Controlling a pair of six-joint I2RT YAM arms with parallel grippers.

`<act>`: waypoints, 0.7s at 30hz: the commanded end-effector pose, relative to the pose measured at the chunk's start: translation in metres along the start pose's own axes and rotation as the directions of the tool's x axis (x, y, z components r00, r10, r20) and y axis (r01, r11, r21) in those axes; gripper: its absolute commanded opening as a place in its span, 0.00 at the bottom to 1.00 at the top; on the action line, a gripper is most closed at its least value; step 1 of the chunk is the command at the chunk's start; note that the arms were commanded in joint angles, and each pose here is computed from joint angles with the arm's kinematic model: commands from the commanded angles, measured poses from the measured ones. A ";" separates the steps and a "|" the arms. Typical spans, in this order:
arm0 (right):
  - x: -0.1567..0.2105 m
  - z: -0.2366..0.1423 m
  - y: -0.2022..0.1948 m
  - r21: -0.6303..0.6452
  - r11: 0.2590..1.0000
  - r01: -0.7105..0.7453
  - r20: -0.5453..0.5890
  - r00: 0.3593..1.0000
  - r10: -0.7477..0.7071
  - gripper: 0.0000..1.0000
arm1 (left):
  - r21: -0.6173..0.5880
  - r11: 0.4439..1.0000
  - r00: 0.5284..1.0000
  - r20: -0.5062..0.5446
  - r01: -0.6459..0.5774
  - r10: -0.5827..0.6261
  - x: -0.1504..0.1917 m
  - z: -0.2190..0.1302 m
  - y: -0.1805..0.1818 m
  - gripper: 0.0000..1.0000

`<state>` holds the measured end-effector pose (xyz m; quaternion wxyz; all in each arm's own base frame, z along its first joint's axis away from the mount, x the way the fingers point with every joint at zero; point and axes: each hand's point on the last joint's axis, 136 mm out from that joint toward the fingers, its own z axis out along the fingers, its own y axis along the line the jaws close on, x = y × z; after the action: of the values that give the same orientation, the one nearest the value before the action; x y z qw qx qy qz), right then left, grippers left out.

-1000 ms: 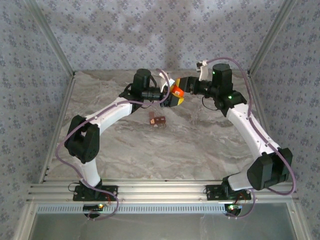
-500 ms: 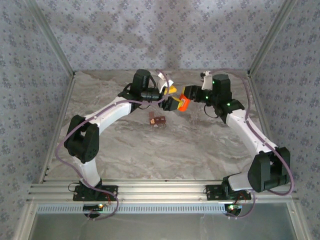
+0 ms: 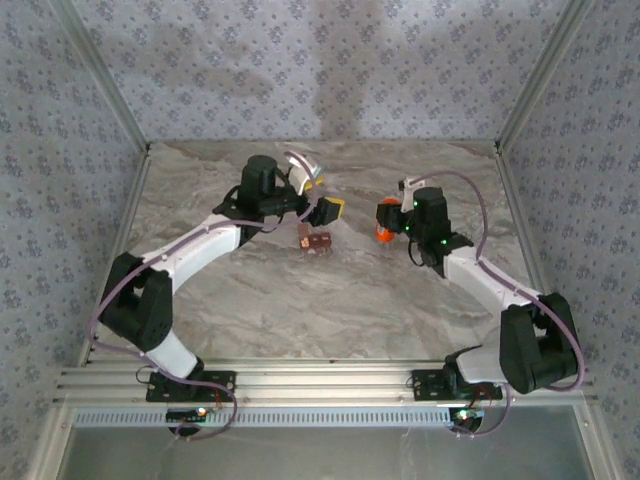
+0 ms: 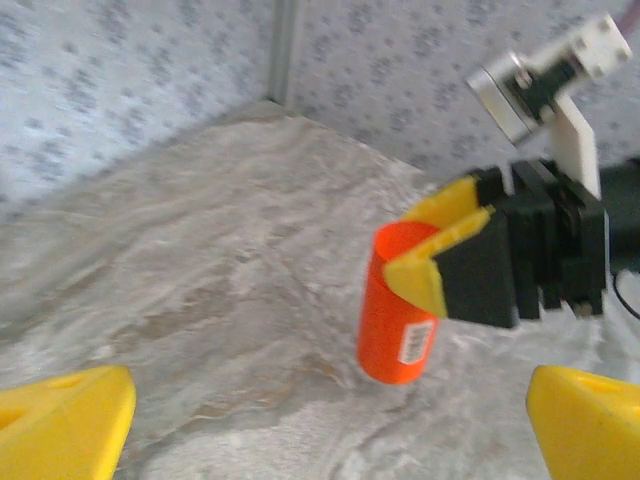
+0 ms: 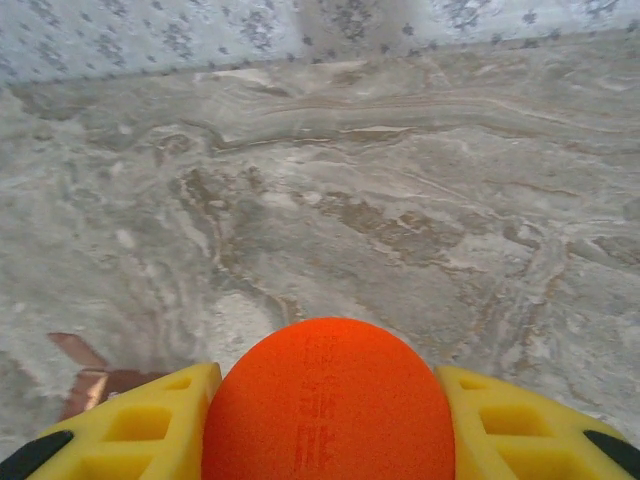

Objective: Sort the pills into containers

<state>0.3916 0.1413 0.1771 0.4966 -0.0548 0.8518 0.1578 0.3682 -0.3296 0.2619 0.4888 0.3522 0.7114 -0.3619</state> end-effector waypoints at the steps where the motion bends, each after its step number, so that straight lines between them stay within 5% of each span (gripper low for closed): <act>1: -0.013 0.003 -0.016 0.126 0.991 0.047 0.115 0.991 -0.061 0.23 | -0.185 0.983 0.996 0.085 -0.004 0.020 -0.022 -0.018 0.026 1.00; 15: 0.039 0.013 -0.042 0.284 0.959 0.014 0.099 0.994 -0.044 0.27 | -0.514 0.842 0.979 0.189 0.161 -0.072 -0.019 -0.063 0.080 1.00; 21: 0.048 0.009 -0.046 0.297 0.955 -0.016 0.096 0.995 -0.014 0.50 | -0.523 0.825 0.971 0.205 0.215 -0.123 -0.016 -0.067 0.086 1.00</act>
<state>0.3865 0.1096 0.1181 0.5270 0.0039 0.8491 0.0362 0.4152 -0.2416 0.2666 0.5780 0.1348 0.7760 -0.2134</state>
